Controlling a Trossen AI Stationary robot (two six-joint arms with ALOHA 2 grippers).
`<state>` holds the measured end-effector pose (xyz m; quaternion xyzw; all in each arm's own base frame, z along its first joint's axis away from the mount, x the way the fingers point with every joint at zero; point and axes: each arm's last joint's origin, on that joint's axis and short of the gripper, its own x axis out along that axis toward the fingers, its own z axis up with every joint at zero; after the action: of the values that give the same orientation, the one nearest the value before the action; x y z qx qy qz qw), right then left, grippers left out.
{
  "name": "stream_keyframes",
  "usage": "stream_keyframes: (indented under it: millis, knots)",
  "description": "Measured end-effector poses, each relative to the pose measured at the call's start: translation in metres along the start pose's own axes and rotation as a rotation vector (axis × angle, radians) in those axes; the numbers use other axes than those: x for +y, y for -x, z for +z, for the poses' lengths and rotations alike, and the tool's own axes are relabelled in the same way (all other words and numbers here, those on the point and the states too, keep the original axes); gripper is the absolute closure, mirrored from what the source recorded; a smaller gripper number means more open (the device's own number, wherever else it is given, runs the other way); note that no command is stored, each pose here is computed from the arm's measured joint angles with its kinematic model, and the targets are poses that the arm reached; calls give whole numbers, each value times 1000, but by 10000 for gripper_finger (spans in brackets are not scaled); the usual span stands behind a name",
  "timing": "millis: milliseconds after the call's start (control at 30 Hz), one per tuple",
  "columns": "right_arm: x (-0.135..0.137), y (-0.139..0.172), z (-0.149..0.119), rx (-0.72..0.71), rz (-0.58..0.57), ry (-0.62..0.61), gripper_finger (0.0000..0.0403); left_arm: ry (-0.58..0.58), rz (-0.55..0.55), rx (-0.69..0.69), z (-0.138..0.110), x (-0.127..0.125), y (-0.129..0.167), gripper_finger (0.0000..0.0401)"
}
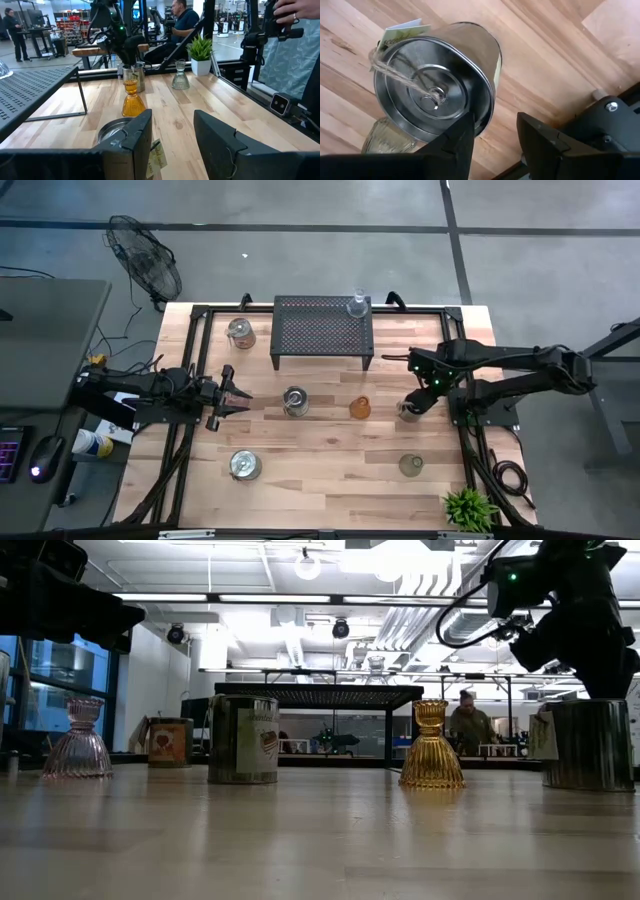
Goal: Pick & Place candle stick holders
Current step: Put the silver scented candle can on the shelf
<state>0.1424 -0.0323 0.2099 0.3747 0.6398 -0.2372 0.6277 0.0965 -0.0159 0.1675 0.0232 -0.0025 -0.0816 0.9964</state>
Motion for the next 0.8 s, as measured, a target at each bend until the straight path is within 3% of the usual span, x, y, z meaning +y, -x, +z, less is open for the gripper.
stream_keyframes:
  millis: [233,600,800]
  knots:
    - [1,-12,3,-21,69,6,282,0,0,0,0,0,0,258]
    - [3,-12,6,-56,83,27,391,0,0,-1,0,0,0,258]
    - [3,-12,6,-57,82,37,400,0,0,0,0,0,0,258]
